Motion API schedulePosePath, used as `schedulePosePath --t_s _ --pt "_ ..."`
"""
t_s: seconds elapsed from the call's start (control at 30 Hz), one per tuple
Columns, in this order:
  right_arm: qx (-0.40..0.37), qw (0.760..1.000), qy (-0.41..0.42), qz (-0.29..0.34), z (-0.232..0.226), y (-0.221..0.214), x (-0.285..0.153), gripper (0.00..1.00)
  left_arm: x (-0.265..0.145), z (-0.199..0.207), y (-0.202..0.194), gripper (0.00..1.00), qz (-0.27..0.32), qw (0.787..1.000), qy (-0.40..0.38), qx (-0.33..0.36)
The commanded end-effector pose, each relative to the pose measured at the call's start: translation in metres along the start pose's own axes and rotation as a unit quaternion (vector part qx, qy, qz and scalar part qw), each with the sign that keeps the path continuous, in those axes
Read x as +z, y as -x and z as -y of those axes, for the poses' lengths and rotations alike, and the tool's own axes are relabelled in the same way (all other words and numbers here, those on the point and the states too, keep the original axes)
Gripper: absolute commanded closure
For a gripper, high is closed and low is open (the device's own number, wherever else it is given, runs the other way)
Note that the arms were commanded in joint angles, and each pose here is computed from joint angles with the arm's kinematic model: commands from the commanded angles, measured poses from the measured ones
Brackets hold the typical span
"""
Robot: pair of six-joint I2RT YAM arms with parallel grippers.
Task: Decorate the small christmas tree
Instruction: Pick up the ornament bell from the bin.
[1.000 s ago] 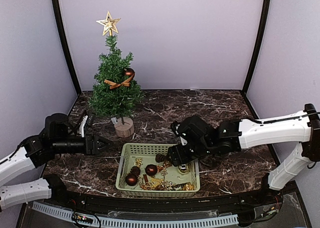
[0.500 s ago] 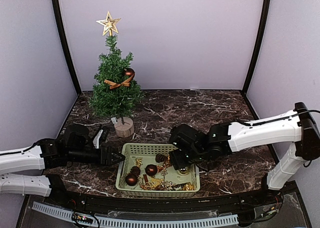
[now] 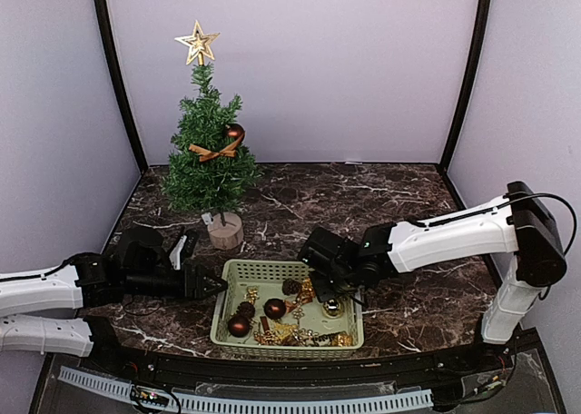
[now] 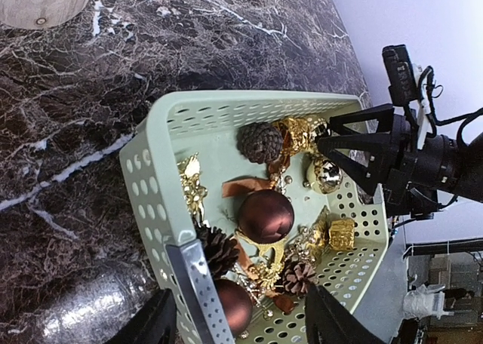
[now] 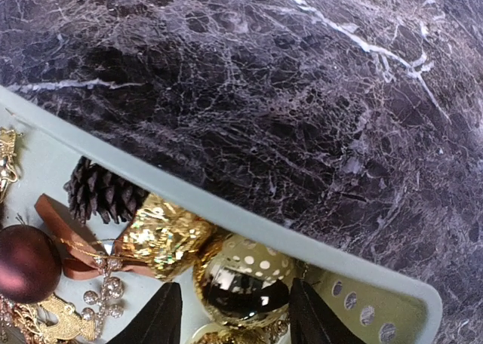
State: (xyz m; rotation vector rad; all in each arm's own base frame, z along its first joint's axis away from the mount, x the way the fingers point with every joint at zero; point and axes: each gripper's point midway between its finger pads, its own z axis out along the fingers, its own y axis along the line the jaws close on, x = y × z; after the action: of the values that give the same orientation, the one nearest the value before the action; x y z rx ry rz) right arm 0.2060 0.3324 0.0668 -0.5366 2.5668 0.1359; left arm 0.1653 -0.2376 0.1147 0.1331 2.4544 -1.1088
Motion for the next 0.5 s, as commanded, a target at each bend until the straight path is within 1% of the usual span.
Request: schedulePosePath --t_s 0.0,0.2,0.27,0.4,0.47 --pt "-0.01 1.0 -0.023 0.003 0.005 0.004 0.007 0.52 -0.005 -0.001 0.001 0.4 0.011 1.0 0.003 -0.002" --pt "-0.023 0.999 -0.029 -0.011 0.004 -0.003 0.022 0.53 -0.005 -0.004 -0.001 0.39 0.01 1.0 0.005 -0.005" --pt "-0.028 0.999 -0.023 -0.012 0.001 -0.003 0.025 0.51 -0.005 -0.003 -0.001 0.39 0.009 1.0 0.006 -0.004" --pt "-0.035 0.999 -0.01 -0.009 -0.006 0.0 0.028 0.43 -0.004 -0.002 0.001 0.39 0.009 1.0 0.008 0.0" --pt "-0.039 0.999 -0.008 -0.01 -0.008 0.001 0.029 0.41 -0.004 -0.002 0.001 0.39 0.008 1.0 0.008 0.001"
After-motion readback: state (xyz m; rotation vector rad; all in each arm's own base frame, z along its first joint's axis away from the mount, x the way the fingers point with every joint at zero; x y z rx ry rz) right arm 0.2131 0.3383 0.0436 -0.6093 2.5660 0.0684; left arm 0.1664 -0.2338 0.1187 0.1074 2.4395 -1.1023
